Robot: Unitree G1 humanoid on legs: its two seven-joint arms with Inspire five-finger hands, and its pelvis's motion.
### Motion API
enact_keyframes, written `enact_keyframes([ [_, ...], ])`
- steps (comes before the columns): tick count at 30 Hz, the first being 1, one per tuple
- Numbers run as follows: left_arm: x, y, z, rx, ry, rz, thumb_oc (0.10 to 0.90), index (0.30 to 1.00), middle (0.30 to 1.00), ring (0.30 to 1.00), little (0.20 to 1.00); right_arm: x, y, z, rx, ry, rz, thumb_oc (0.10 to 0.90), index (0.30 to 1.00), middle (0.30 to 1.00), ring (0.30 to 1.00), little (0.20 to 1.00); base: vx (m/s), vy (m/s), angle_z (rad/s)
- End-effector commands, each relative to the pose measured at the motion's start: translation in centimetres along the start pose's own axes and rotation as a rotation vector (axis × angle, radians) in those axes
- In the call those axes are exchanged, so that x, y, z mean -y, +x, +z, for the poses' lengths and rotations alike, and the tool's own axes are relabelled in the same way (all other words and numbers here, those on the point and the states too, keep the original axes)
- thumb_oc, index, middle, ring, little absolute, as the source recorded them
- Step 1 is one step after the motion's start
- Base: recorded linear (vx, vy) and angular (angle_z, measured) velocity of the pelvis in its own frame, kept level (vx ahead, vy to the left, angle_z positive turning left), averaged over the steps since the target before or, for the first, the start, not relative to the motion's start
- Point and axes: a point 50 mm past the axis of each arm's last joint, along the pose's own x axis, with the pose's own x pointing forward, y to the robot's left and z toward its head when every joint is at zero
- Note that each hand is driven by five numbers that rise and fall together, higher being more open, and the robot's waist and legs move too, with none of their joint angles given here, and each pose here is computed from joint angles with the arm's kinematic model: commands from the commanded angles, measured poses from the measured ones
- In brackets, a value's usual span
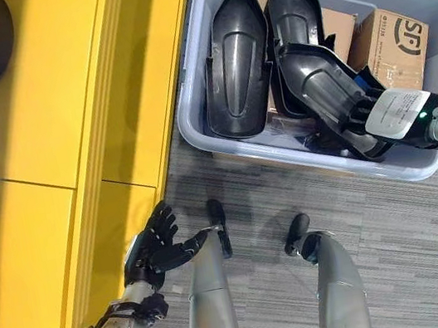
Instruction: Move parts from the plastic box to the shelf.
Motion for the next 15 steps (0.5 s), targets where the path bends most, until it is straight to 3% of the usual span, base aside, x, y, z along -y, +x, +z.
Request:
enact_keyframes([
  [1,0.7,-0.7,1.5,0.114,0.005,-0.023,0.900,1.000,1.000,1.000,1.000,1.8,-1.5,-3.8,-0.174,0.000,-0.092,0.900,1.000,1.000,1.000,1.000,0.00,0.000,0.00],
  [15,1.0,-0.5,1.6,0.120,0.010,-0.037,0.900,1.000,1.000,1.000,1.000,0.7,0.1,-3.7,-0.227,0.122,-0.124,0.900,1.000,1.000,1.000,1.000,0.00,0.000,0.00],
])
